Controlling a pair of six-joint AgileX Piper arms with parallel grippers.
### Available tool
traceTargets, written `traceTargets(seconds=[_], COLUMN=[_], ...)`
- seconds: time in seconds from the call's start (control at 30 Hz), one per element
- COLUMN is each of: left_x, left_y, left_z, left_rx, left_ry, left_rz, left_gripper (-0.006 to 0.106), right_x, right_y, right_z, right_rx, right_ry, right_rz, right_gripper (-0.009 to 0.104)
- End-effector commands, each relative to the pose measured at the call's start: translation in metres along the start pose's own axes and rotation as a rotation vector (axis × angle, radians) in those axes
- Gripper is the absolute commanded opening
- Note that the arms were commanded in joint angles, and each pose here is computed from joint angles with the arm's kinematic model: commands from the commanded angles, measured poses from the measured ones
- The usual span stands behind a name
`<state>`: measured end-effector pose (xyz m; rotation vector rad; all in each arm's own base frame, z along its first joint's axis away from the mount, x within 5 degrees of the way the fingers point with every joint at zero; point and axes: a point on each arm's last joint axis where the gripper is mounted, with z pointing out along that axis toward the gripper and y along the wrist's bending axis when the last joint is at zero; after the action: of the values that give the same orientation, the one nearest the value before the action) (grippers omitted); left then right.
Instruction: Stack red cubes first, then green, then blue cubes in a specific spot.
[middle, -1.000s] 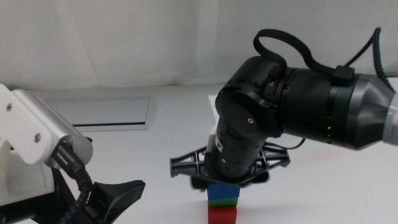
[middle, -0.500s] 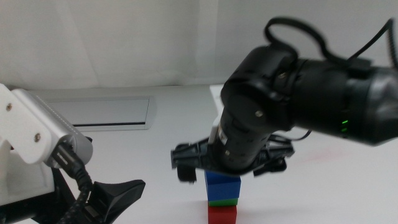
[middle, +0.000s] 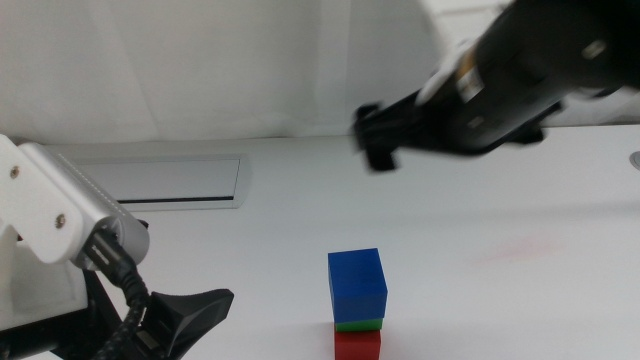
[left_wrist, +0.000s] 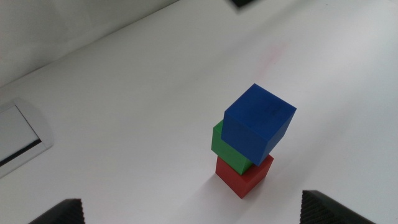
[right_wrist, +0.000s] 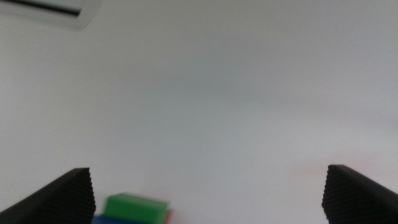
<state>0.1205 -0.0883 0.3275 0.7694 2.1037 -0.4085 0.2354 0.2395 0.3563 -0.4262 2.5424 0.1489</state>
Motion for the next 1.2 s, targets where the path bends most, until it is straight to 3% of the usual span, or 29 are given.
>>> traceTargets(seconds=[0.0,0.33,0.57,0.63,0.7,0.77,0.83,0.87,0.97,1.17], left_x=[0.0,0.0,-0.004,-0.005,-0.006,-0.008,-0.01,-0.011,-0.013,-0.017], left_y=[-0.002,-0.002,0.0,0.003,0.008,0.013,0.018,0.021,0.03,0.053], left_z=[0.0,0.0,0.0,0.0,-0.001,-0.002,-0.003,-0.003,-0.007,-0.021], left_rx=[0.012,0.01,-0.008,-0.039,-0.09,-0.15,-0.21,-0.243,-0.338,-0.505], left_ry=[-0.009,-0.01,-0.045,-0.059,-0.079,-0.1,-0.119,-0.128,-0.155,-0.162], left_rz=[0.0,0.002,-0.039,-0.057,-0.066,-0.059,-0.036,-0.024,-0.036,-0.106], left_gripper=[0.086,0.086,0.082,0.074,0.06,0.035,0.003,-0.002,-0.003,-0.003], right_x=[-0.012,-0.029,-0.026,-0.022,-0.018,-0.012,-0.005,-0.003,0.007,0.044], right_y=[-0.025,-0.127,-0.191,-0.209,-0.224,-0.238,-0.248,-0.25,-0.252,-0.238], right_z=[-0.008,-0.019,-0.034,-0.042,-0.054,-0.066,-0.08,-0.086,-0.106,-0.119], right_rx=[0.019,0.172,0.185,0.202,0.223,0.251,0.279,0.285,0.293,0.319], right_ry=[-0.052,-0.071,-0.081,-0.098,-0.116,-0.132,-0.159,-0.171,-0.211,-0.282], right_rz=[-0.033,-0.038,0.041,0.081,0.092,0.123,0.153,0.161,0.171,0.165], right_gripper=[0.103,0.103,0.099,0.095,0.09,0.086,0.082,0.08,0.07,0.036])
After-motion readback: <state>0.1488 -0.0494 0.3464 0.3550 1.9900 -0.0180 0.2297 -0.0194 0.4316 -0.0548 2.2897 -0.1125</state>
